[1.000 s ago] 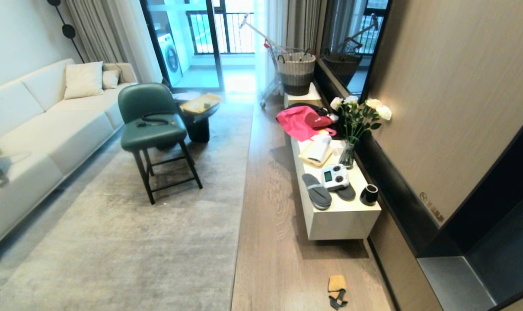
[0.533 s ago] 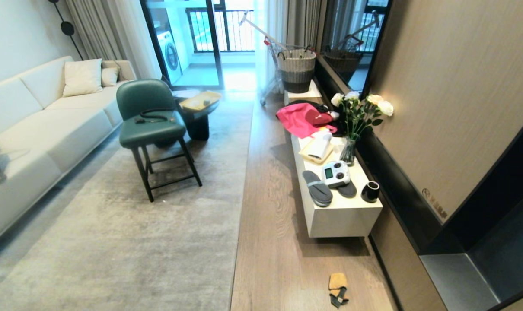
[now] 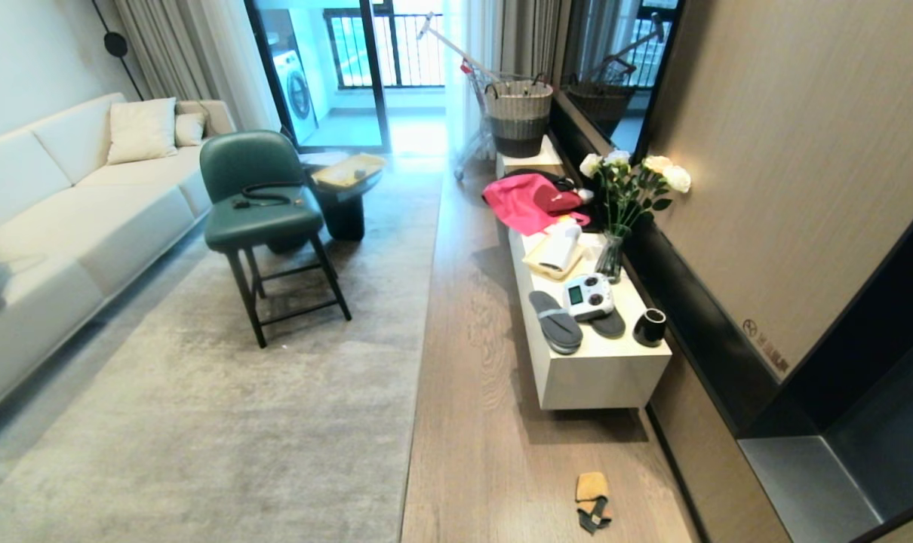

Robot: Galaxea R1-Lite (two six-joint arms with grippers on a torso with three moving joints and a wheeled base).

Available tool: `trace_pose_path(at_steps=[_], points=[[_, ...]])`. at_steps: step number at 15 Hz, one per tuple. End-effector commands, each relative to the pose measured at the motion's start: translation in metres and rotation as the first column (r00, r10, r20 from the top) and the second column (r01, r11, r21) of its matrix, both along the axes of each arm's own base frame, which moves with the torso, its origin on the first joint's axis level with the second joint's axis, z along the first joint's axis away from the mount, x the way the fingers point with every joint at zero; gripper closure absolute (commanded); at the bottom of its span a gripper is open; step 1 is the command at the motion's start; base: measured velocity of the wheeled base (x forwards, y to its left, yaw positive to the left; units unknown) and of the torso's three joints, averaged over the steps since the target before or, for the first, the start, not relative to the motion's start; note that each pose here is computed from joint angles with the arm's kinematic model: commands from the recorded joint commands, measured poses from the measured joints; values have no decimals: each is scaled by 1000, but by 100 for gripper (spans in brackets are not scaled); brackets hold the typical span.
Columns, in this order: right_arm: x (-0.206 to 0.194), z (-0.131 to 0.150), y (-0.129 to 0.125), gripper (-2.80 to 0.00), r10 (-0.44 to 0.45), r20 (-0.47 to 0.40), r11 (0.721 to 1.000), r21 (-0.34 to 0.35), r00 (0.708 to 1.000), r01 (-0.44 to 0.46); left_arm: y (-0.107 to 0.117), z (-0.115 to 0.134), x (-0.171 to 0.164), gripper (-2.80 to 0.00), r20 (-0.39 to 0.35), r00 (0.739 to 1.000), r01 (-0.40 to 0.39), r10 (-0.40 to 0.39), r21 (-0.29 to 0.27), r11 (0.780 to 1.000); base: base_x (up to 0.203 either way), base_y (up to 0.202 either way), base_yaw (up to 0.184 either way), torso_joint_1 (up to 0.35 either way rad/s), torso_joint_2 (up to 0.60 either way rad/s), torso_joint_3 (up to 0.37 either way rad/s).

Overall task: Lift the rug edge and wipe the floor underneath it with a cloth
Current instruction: Pick up the rag

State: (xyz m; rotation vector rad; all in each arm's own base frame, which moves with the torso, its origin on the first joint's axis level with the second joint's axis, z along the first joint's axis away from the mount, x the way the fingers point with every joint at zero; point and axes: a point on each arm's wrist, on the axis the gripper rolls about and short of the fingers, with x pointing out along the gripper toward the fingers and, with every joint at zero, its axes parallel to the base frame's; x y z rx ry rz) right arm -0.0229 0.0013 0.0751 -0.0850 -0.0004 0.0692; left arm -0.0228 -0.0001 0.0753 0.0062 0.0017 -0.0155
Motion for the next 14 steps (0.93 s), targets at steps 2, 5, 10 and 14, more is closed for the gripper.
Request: trace_pose_path(at_steps=[2, 5, 10, 14], points=[[0, 0, 0, 0, 1, -2, 1000, -1, 1000, -1, 0, 0, 0, 0, 0, 1000, 0, 0, 0, 1000, 0, 0, 0, -135, 320, 195], [0, 0, 0, 0, 1, 0, 1000, -1, 1000, -1, 0, 0, 0, 0, 0, 1000, 0, 0, 0, 1000, 0, 0, 0, -129, 333, 194], [0, 0, 0, 0, 1, -1, 1000, 1, 1000, -1, 0, 0, 0, 0, 0, 1000, 0, 0, 0, 1000, 0, 0, 0, -141, 353, 217], [0, 0, 0, 0, 1, -1, 1000, 4, 1000, -1, 0, 0, 0, 0, 0, 1000, 0, 0, 0, 1000, 0, 0, 0, -154, 421, 269]])
